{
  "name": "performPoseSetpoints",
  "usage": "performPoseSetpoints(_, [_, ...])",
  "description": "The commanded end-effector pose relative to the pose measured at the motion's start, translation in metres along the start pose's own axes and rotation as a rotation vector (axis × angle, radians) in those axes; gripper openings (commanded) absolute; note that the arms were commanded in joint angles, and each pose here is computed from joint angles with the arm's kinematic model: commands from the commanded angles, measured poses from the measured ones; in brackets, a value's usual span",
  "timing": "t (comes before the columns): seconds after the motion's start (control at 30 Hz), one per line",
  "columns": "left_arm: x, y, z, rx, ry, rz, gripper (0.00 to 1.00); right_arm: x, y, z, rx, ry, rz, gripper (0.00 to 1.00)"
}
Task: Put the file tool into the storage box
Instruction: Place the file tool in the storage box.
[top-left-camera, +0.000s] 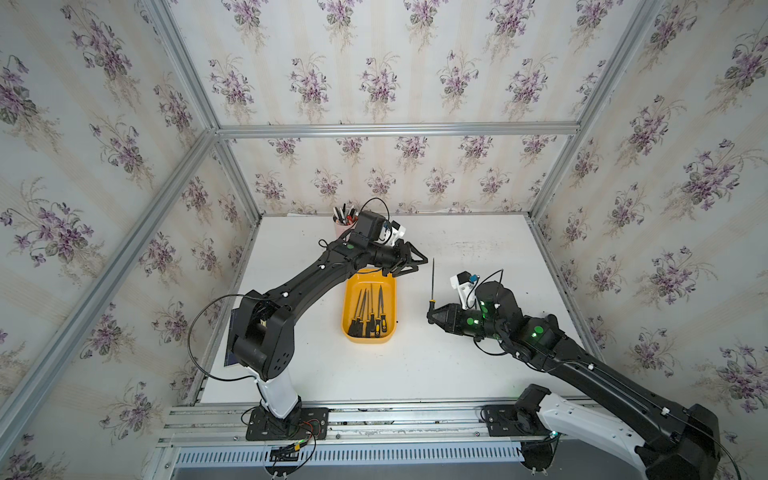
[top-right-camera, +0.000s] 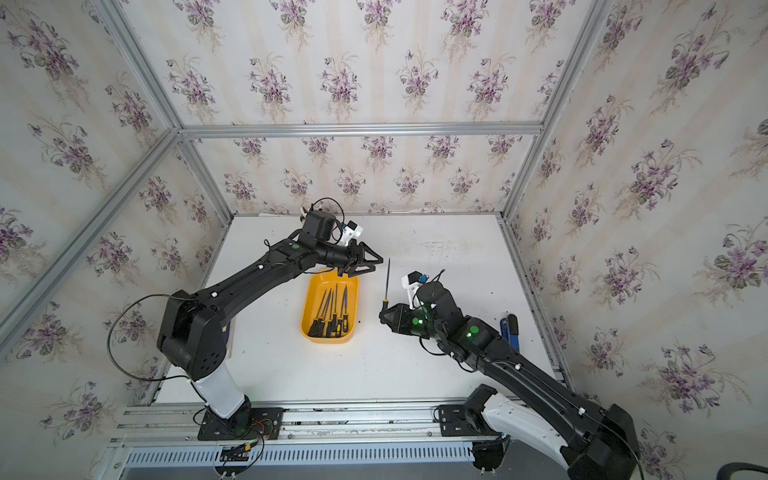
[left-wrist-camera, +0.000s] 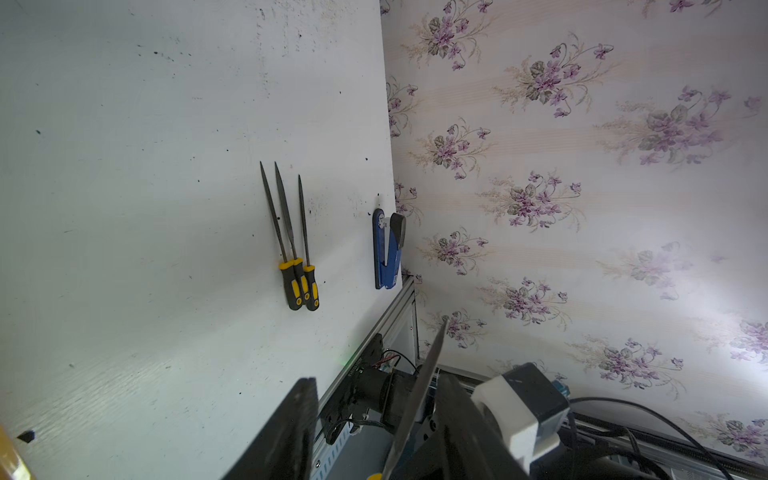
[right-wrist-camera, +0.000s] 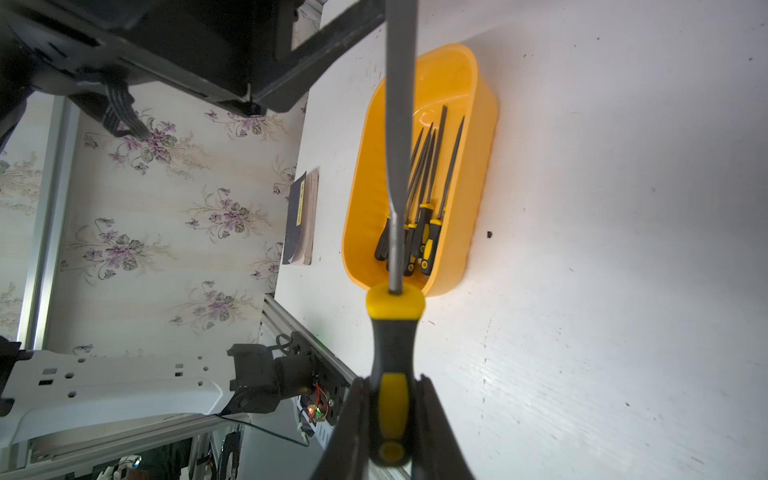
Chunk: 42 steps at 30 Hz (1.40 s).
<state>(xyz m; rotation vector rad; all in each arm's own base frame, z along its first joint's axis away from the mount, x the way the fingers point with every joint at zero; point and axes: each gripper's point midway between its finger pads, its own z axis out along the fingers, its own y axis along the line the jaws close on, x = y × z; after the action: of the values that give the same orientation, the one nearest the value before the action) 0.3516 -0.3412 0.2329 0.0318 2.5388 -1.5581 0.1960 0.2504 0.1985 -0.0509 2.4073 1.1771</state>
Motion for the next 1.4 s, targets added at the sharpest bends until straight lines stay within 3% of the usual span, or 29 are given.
performPoseSetpoints(0.0, [-0.002, 0.006, 0.002, -0.027, -0.005, 0.011, 0.5, -0.008, 0.007, 0.004, -0.016, -0.028, -0.004, 0.0])
performPoseSetpoints(0.4, [0.007, 0.008, 0.003, -0.069, 0.033, 0.054, 0.48, 0.002, -0.01, 0.023, 0.07, 0.036, 0.002, 0.0])
performPoseSetpoints(0.5, [0.01, 0.013, 0.005, -0.09, 0.049, 0.055, 0.42, 0.0, -0.004, 0.024, 0.044, 0.028, -0.002, 0.0])
performPoseSetpoints(0.7, [0.012, 0.024, 0.01, -0.124, 0.069, 0.048, 0.38, 0.001, 0.002, 0.031, 0.023, 0.054, -0.015, 0.0])
performPoseSetpoints(0.97, [0.016, 0.041, 0.014, -0.198, 0.098, 0.053, 0.14, 0.002, 0.004, 0.032, 0.015, 0.058, -0.022, 0.0])
performPoseSetpoints(1.37, [0.018, 0.05, 0.012, -0.245, 0.111, 0.063, 0.0, 0.005, 0.001, 0.033, 0.024, 0.061, -0.025, 0.0])
